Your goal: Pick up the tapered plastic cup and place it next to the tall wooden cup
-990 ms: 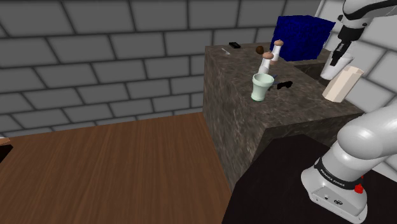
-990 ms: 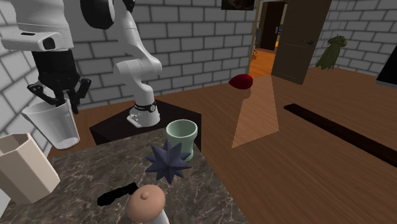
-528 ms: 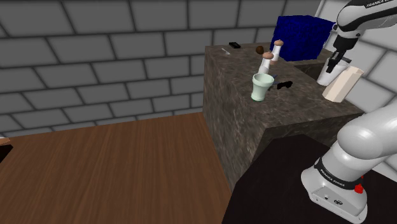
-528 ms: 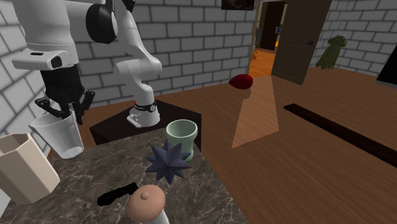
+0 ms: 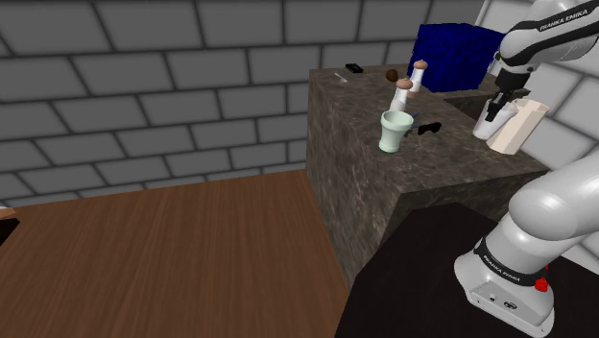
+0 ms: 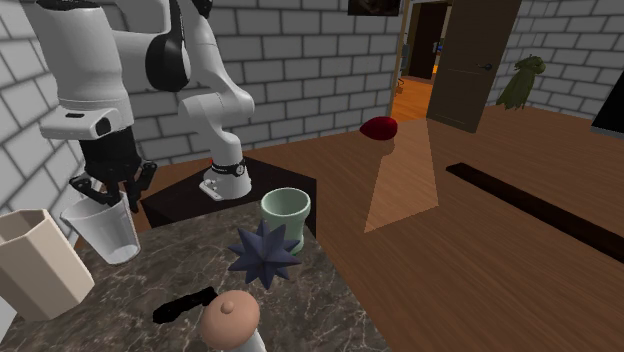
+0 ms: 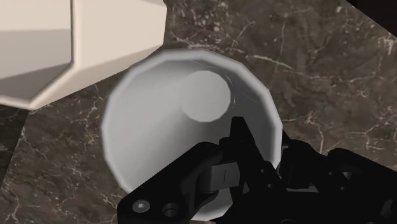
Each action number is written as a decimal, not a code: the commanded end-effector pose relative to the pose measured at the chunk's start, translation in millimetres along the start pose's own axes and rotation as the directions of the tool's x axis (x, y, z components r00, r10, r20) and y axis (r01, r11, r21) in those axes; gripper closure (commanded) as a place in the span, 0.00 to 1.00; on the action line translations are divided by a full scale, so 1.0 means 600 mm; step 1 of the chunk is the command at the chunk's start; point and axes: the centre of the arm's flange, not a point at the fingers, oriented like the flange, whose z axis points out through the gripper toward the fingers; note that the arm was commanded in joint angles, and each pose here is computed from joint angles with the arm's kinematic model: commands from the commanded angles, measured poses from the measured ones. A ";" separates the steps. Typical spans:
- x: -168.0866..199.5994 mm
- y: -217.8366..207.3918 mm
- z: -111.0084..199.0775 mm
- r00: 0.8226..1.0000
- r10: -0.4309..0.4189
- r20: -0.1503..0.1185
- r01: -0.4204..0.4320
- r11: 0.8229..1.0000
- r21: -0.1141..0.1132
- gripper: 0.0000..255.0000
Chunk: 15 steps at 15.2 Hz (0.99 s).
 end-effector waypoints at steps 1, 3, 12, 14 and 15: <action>0.002 -0.001 0.016 1.000 0.000 -0.001 0.000 1.000 -0.001 1.00; 0.002 -0.003 0.033 1.000 0.000 -0.001 0.000 1.000 -0.001 1.00; 0.003 -0.009 0.087 1.000 0.000 -0.001 0.000 1.000 -0.001 1.00; 0.003 -0.009 0.087 1.000 0.000 -0.001 0.000 1.000 -0.001 1.00; 0.003 -0.009 0.087 1.000 0.000 -0.001 0.000 1.000 -0.001 1.00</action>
